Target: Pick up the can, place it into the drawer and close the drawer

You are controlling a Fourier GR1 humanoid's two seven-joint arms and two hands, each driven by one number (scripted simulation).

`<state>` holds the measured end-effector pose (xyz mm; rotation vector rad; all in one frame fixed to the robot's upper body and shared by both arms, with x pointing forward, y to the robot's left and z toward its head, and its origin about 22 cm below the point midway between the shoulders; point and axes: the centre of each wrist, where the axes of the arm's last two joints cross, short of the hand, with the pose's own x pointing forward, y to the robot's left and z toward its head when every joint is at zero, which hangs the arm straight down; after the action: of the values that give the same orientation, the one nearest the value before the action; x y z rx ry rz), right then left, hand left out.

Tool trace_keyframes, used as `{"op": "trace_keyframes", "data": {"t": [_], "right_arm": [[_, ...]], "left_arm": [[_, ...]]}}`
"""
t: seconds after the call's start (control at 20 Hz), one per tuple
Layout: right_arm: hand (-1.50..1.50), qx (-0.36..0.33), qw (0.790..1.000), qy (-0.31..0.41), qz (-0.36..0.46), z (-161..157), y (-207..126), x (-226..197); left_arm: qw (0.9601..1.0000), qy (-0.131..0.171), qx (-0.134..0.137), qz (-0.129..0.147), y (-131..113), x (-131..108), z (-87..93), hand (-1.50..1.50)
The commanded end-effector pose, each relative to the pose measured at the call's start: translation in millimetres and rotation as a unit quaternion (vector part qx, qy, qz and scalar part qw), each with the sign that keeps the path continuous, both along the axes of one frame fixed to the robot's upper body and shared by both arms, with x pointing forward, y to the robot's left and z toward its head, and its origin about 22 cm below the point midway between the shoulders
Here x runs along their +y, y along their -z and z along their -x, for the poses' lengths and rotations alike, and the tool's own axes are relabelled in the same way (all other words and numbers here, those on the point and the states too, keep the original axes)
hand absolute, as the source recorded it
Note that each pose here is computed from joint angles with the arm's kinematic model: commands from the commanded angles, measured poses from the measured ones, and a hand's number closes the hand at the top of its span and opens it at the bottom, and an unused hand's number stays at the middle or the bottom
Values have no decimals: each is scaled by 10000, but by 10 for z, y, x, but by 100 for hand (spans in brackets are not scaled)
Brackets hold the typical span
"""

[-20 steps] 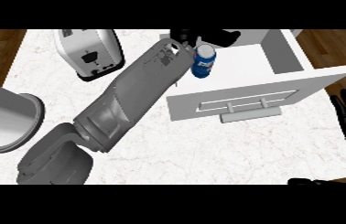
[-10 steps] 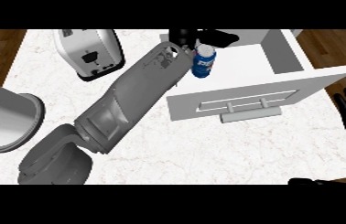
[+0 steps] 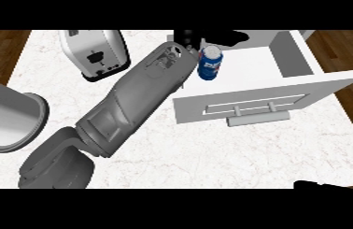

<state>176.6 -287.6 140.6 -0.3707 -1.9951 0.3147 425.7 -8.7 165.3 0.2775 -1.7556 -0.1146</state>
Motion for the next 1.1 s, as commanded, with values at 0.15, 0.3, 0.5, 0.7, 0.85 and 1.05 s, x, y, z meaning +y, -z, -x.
{"op": "trace_keyframes", "data": {"t": [0.15, 0.3, 0.5, 0.7, 0.85, 1.05], "right_arm": [[-150, -299, 9946, -35, 992, -80, -152, 118], [-150, -382, 9856, 191, 1634, -170, -36, 104], [-150, -223, 9691, 311, 2435, -354, 45, 291], [-150, -92, 9506, 465, 3068, -389, 165, 314], [-150, -10, 9341, 498, 3535, -564, 489, 348], [-150, 264, 9128, 743, 4008, -780, 460, 557]], "left_arm": [[9993, -38, -197, 326, -11, -26, 34, -150], [9991, 10, -324, 275, -101, -47, 13, -150], [9982, 45, -438, 415, -390, -192, 58, -150], [9988, -53, -232, 431, -381, -188, 56, -150], [9988, 68, -240, 413, -339, -176, 67, -150], [9990, -58, -193, 409, -249, -123, 59, -150]]}}
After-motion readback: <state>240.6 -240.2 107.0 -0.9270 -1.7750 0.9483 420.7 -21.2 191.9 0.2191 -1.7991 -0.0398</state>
